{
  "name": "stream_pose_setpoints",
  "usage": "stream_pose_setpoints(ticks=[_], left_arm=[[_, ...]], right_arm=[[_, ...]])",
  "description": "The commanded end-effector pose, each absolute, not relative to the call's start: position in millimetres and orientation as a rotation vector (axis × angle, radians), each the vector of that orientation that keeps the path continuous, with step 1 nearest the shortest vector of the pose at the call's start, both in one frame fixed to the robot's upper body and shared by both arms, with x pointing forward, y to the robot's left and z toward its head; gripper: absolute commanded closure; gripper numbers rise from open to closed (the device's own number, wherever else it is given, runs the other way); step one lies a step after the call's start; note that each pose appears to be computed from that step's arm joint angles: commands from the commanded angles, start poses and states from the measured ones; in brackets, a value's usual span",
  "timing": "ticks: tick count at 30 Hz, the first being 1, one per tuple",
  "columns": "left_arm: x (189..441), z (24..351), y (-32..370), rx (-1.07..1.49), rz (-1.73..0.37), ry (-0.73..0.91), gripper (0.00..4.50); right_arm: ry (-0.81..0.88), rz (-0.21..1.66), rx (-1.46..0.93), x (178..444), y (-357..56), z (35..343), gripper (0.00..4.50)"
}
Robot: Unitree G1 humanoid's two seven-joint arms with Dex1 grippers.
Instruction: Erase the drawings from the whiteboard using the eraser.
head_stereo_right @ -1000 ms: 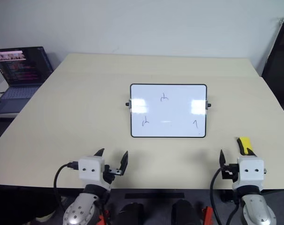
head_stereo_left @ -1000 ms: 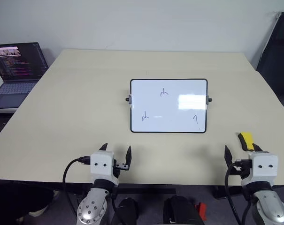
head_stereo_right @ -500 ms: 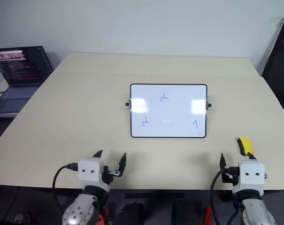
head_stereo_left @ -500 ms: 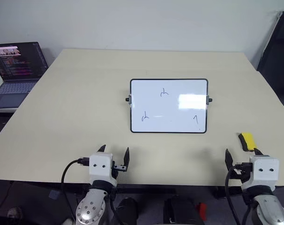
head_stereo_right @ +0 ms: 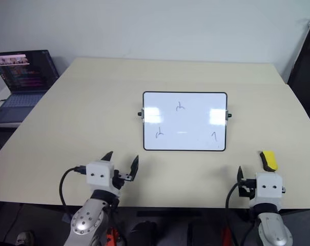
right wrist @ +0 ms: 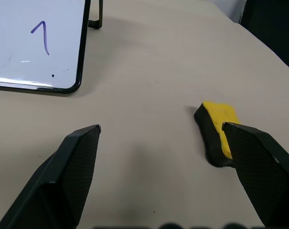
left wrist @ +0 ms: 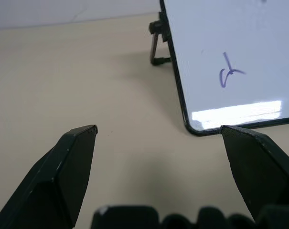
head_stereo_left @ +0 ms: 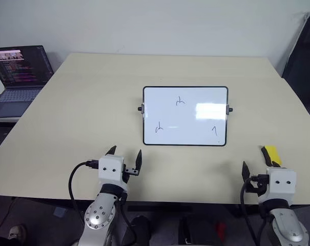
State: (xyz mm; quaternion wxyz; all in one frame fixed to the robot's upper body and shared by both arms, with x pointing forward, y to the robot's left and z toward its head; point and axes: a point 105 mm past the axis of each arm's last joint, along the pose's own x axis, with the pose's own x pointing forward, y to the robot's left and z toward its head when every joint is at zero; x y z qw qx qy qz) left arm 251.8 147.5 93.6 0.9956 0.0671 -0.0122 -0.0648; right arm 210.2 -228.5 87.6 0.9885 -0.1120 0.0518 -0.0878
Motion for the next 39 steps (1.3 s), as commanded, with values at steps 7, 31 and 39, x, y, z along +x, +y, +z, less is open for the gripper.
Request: stream_pose_setpoints(ticks=[7,31,39], left_arm=[[280,146,102,0.129,-0.532,-0.244,0.00],[259,139,30,0.182,-1.428,-0.023,0.00],[259,139,24,0.211,-1.464,-0.031,0.00]], right_arm=[[0.015,-0.254,-0.224,210,-240,107,0.06],[0.045,-0.228,0.001,251,-252,116,0.06],[0.093,-0.233,0.006,266,-267,109,0.06]])
